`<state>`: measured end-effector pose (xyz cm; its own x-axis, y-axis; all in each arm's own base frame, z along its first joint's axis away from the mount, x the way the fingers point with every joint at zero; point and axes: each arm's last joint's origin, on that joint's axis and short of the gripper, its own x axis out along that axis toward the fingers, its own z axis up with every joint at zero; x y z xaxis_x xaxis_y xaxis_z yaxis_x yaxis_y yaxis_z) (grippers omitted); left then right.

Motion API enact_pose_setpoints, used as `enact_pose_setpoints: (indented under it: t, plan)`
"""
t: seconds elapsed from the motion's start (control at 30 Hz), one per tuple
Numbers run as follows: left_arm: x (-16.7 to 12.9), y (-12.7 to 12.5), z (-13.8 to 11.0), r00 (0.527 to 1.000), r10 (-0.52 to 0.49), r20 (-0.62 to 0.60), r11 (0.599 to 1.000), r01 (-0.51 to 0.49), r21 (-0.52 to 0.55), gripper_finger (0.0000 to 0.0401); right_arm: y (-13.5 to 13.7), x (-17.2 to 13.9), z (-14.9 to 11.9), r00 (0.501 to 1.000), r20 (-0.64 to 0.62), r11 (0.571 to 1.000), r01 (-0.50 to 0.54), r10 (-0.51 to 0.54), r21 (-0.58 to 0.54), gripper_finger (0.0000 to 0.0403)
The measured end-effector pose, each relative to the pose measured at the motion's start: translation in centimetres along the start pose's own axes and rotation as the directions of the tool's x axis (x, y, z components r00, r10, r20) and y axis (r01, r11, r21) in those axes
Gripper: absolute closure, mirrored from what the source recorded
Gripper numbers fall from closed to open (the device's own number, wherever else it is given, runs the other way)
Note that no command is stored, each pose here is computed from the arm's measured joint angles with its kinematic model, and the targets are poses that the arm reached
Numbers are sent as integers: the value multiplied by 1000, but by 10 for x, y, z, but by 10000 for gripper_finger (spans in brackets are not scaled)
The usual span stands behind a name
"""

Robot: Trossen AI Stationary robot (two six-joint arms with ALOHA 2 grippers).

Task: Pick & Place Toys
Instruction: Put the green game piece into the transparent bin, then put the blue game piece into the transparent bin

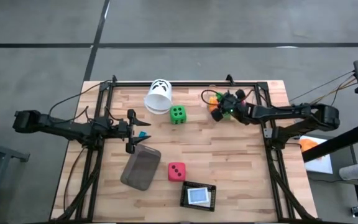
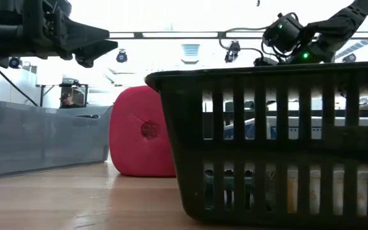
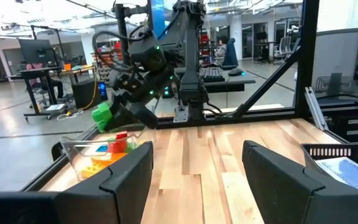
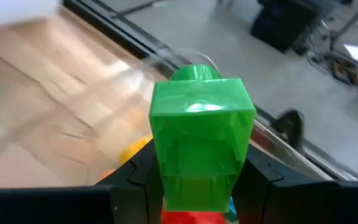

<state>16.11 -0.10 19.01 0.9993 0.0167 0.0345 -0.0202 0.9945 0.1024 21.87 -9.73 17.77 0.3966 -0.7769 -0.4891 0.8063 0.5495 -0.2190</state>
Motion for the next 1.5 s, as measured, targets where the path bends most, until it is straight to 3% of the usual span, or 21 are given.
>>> enact_pose_setpoints:
  t: [0.27,0.5,0.57,0.7,0.8,0.9,1.07,1.3,1.5]
  plan:
    - [0,0,0,1000,9,-2,1000,-9,0,153,-14,18,-12,992,-128,1000,22,-19,20,274]
    - [0,0,-1,1000,8,-16,1000,-8,0,153,-12,24,-17,987,-158,1000,19,-16,14,273]
    - [0,0,-2,1000,8,-17,1000,-8,0,152,-12,23,-16,988,-155,999,20,-16,26,239]
    - [0,0,-2,1000,8,-17,1000,-8,-1,152,-14,19,-11,991,-130,999,16,-9,50,124]
    - [0,0,-2,1000,14,-18,1000,-14,-3,152,-15,14,-7,994,-105,998,7,0,63,63]
    - [0,0,-2,1000,18,-20,1000,-18,-3,152,-14,8,-3,997,-79,997,-10,15,75,33]
    - [0,0,-3,999,23,-29,1000,-23,-6,152,-9,-2,1,998,-38,996,-49,52,77,25]
    - [0,1,-4,998,30,-57,999,-32,-31,152,6,-18,16,977,112,977,-191,180,95,24]
    - [3,2,-3,992,60,-111,997,-65,-42,152,26,-31,31,869,283,900,-434,405,42,23]
